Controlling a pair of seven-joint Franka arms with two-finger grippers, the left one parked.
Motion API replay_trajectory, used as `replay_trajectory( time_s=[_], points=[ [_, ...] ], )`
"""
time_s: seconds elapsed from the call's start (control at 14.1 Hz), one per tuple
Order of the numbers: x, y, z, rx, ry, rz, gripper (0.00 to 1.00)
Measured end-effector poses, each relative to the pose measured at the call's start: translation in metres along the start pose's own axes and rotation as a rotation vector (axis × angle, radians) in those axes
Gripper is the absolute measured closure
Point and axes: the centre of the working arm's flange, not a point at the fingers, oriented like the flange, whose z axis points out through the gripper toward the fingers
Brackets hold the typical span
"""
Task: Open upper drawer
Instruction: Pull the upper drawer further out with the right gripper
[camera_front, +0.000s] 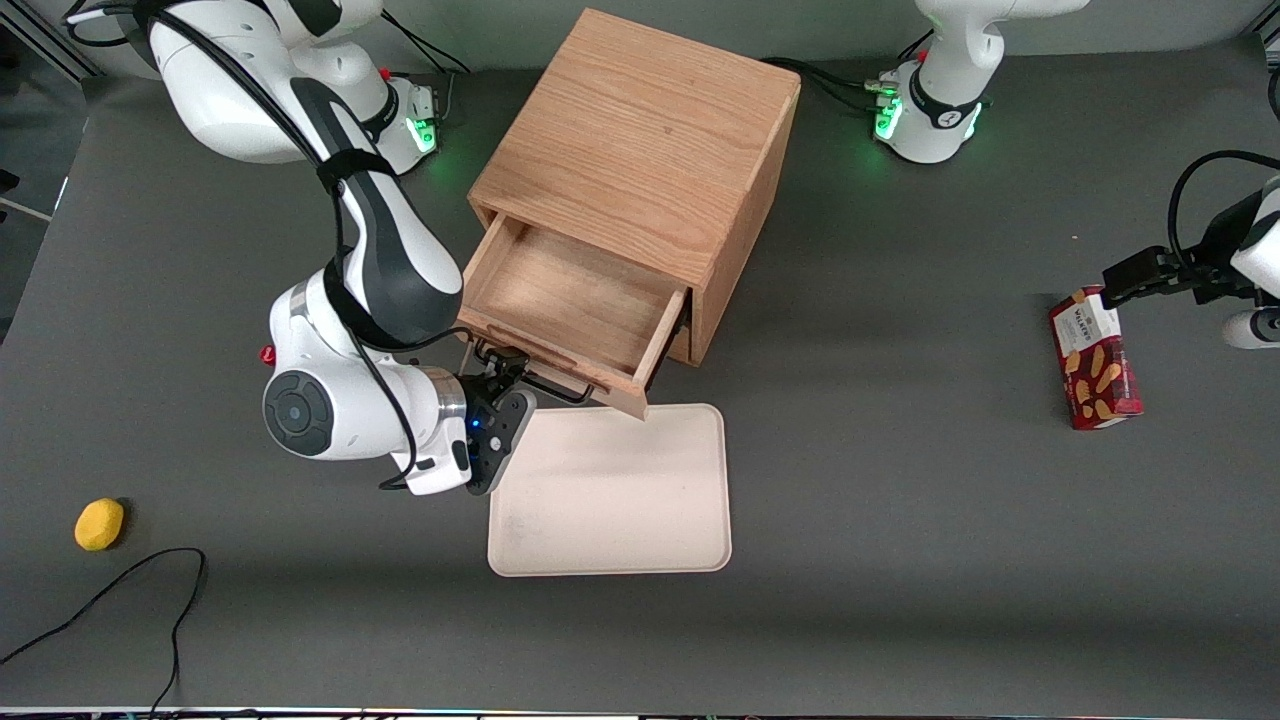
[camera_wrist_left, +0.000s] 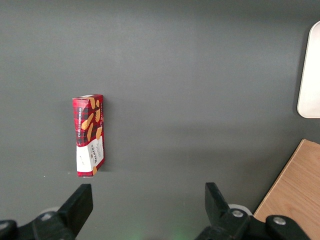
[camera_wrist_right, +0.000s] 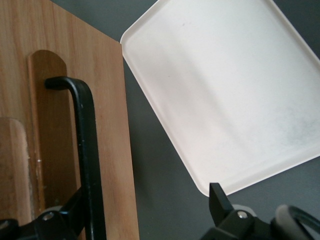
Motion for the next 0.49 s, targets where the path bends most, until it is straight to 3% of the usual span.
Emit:
replay_trajectory(
  time_s=[0.49],
  points=[
    [0.000,0.015,-0.002,-0.007,0.017,-0.001,0.00]
  ],
)
